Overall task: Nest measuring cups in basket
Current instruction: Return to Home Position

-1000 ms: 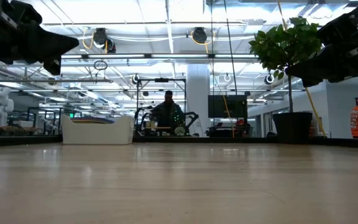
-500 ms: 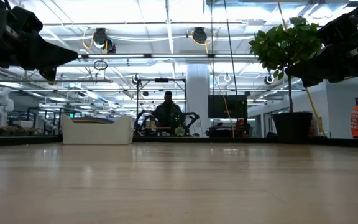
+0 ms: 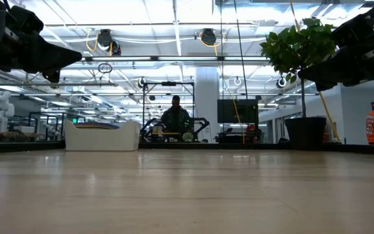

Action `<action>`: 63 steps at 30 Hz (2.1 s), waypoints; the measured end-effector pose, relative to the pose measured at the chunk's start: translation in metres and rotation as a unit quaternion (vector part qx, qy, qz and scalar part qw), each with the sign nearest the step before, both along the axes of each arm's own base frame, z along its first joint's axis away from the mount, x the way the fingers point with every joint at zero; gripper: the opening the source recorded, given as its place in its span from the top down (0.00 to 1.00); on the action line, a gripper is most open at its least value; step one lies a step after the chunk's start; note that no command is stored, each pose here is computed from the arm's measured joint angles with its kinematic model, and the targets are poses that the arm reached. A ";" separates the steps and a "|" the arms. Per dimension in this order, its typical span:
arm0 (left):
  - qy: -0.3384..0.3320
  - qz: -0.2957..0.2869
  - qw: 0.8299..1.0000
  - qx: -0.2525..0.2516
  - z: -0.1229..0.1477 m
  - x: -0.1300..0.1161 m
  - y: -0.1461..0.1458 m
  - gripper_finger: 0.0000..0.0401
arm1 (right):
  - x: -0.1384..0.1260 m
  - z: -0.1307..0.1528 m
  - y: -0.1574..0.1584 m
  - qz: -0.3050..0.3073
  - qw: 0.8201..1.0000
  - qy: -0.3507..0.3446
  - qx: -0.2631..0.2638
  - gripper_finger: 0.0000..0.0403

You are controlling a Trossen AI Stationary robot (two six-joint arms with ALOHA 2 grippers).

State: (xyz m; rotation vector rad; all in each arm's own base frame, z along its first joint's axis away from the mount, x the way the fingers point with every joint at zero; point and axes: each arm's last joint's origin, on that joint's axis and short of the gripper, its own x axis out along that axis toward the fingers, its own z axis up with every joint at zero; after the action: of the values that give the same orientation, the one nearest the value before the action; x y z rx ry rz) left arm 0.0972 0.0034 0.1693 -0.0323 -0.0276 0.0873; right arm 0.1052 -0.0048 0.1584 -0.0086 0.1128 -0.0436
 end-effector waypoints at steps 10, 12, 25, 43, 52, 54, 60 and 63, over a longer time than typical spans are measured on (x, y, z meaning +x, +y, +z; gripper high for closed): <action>0.002 0.001 1.000 0.025 0.000 0.000 0.000 0.98 | 0.000 0.000 0.000 0.000 1.000 0.000 0.000 1.00; 0.002 0.001 1.000 0.025 0.000 0.000 0.000 0.98 | 0.000 0.000 0.000 0.000 1.000 0.000 0.000 1.00; 0.002 0.001 1.000 0.025 -0.001 0.000 0.000 0.98 | 0.000 0.000 0.000 0.000 1.000 0.000 0.000 1.00; -0.005 0.003 1.000 0.025 0.000 0.000 0.000 0.98 | 0.000 0.000 0.000 0.000 1.000 0.000 0.000 1.00; -0.014 0.004 1.000 0.025 0.002 0.000 0.000 0.98 | 0.000 0.000 0.000 0.000 1.000 0.000 0.000 1.00; -0.015 0.004 1.000 0.025 0.002 0.000 0.000 0.98 | 0.000 0.000 0.000 0.000 1.000 0.000 0.000 1.00; -0.016 0.004 1.000 0.025 0.003 0.000 0.000 0.98 | 0.000 0.000 0.000 0.000 1.000 0.000 0.000 1.00; -0.017 0.003 1.000 0.025 0.003 0.000 0.000 0.98 | 0.000 0.000 0.000 0.000 1.000 0.000 0.000 1.00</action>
State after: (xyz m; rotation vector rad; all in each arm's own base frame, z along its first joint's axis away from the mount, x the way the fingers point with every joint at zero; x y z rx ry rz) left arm 0.0973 0.0035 0.1719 0.0167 -0.0629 0.0929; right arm 0.1052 -0.0048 0.1584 -0.0089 0.1127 -0.0439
